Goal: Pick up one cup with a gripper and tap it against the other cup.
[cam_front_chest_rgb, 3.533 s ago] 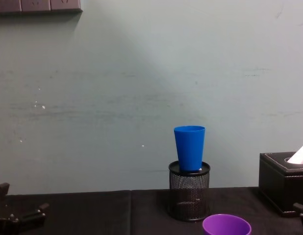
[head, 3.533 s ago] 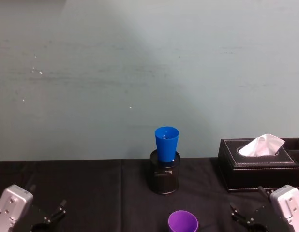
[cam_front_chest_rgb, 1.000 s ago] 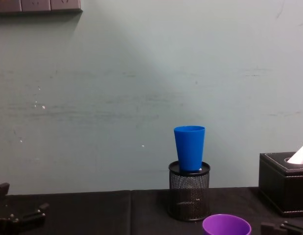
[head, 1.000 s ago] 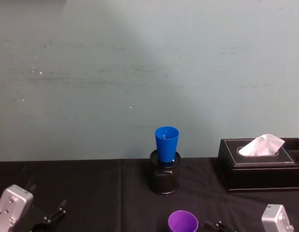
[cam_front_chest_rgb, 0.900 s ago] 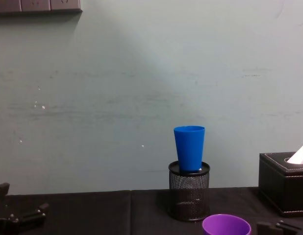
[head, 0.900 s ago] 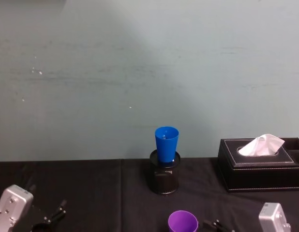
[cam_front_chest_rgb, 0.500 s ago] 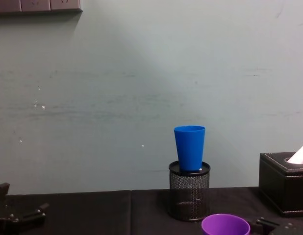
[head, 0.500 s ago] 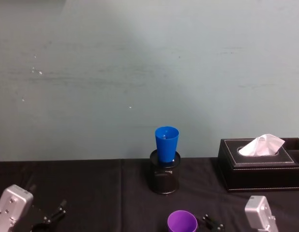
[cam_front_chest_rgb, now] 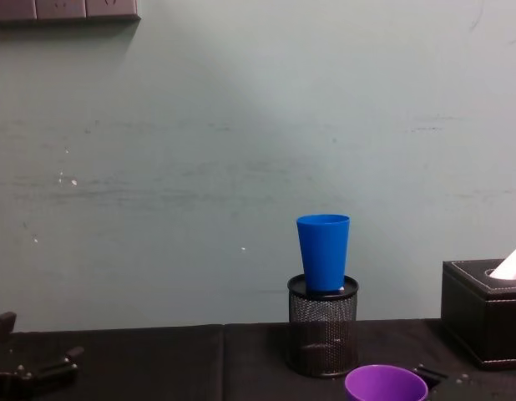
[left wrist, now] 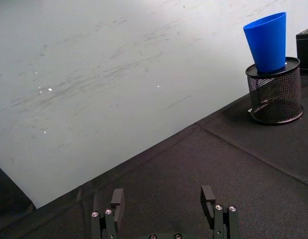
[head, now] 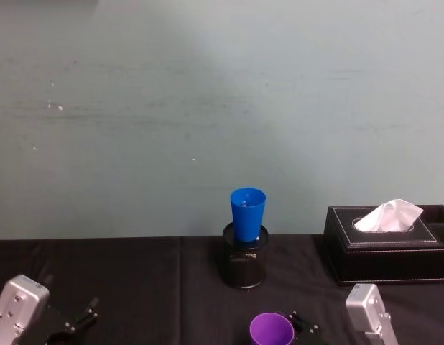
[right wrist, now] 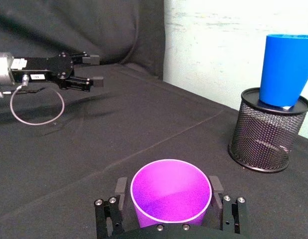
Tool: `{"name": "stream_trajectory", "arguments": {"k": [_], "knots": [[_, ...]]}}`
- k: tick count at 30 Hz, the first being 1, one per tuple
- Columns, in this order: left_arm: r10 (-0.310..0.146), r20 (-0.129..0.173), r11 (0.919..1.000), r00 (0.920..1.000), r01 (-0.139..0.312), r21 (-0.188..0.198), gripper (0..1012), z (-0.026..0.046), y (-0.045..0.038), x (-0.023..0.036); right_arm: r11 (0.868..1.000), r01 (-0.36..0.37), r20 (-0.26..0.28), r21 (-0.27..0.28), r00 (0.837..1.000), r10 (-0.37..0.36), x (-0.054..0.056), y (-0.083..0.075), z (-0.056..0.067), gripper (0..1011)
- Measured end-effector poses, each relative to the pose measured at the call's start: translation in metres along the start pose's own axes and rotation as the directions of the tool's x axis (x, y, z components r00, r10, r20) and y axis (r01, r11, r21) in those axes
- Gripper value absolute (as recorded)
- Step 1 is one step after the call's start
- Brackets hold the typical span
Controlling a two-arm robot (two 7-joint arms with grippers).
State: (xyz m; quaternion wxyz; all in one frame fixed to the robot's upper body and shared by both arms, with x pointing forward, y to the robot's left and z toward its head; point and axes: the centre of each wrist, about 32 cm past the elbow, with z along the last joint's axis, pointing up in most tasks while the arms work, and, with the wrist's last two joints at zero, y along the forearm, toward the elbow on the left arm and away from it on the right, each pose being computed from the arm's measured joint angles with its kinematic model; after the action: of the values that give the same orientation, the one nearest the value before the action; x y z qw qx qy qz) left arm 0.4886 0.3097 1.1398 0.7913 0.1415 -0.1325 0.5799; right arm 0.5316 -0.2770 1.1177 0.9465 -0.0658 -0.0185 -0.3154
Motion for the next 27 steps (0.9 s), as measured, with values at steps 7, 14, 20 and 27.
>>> {"name": "stream_trajectory", "arguments": {"k": [7, 14, 20, 27], "knots": [[0.000, 0.000, 1.0000, 1.0000, 0.000, 0.000, 1000, 0.0000, 0.0000, 0.0000, 1.000, 0.001, 0.002, -0.003, 1.000, -0.001, 0.0001, 0.0013, -0.0005, 1004], [0.000, 0.000, 1.0000, 1.0000, 0.000, 0.000, 1000, 0.0000, 0.0000, 0.0000, 1.000, 0.001, 0.002, -0.001, 1.000, -0.001, 0.0001, 0.0007, -0.0001, 876], [0.000, 0.000, 1.0000, 1.0000, 0.000, 0.000, 1000, 0.0000, 0.0000, 0.0000, 1.000, 0.001, 0.001, 0.000, 1.000, -0.001, 0.0000, 0.0003, 0.0000, 783], [0.000, 0.000, 1.0000, 1.0000, 0.000, 0.000, 1000, 0.0000, 0.0000, 0.0000, 1.000, 0.002, 0.000, 0.001, 1.000, -0.002, 0.0001, 0.0000, 0.0002, 744]]}}
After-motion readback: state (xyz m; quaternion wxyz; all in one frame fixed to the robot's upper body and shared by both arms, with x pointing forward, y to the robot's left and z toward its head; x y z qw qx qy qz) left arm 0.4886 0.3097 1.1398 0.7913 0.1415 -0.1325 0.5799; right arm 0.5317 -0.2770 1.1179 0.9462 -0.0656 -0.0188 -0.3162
